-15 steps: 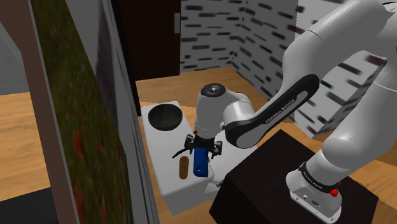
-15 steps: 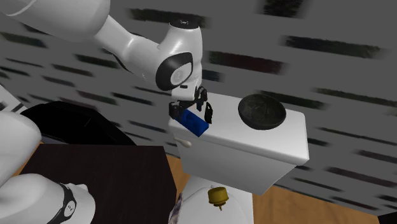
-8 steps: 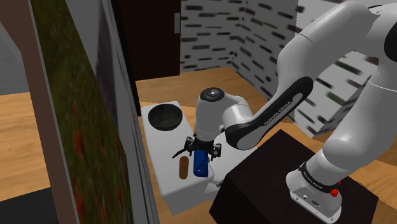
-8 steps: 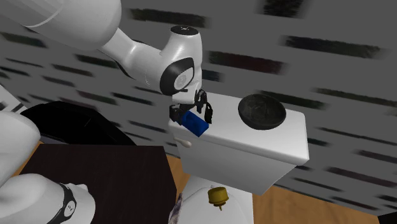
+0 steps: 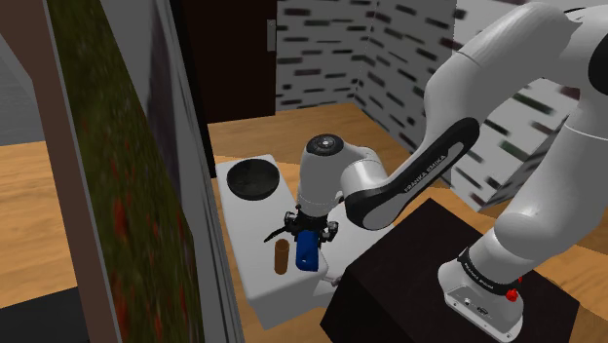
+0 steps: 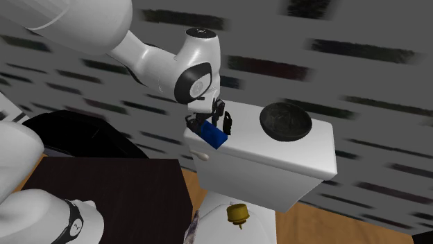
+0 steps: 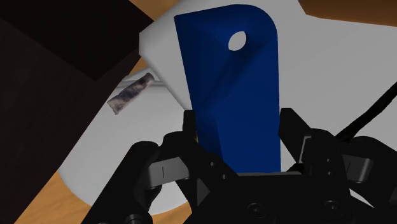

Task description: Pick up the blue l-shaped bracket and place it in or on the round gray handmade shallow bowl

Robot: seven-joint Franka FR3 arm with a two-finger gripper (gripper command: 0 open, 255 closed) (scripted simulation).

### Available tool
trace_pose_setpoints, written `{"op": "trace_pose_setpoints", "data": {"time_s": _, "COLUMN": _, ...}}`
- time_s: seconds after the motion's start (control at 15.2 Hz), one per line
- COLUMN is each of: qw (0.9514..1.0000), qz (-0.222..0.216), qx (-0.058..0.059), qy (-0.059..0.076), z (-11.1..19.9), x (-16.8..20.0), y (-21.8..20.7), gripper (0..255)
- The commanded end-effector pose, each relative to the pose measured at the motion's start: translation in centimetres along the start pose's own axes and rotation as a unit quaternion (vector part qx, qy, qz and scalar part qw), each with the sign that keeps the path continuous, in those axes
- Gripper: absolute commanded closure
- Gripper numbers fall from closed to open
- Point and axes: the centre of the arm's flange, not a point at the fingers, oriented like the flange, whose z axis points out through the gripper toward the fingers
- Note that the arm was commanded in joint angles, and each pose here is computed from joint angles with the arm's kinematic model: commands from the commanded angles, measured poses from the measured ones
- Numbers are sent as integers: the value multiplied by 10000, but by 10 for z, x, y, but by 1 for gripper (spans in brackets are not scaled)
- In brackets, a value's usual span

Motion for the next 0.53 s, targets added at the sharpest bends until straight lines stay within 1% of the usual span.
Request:
{"op": "trace_pose_setpoints", "data": {"time_s": 0.0, "qw": 10000, "qz": 4, "qx": -1, "qy": 0, "z": 0, "x": 0, "y": 0, "gripper": 255}}
{"op": "trace_pose_setpoints", "data": {"time_s": 0.2, "qw": 10000, "qz": 3, "qx": -1, "qy": 0, "z": 0, "x": 0, "y": 0, "gripper": 255}}
{"op": "trace_pose_setpoints", "data": {"time_s": 0.46, "qw": 10000, "qz": 3, "qx": -1, "qy": 0, "z": -21, "x": 1, "y": 0, "gripper": 255}}
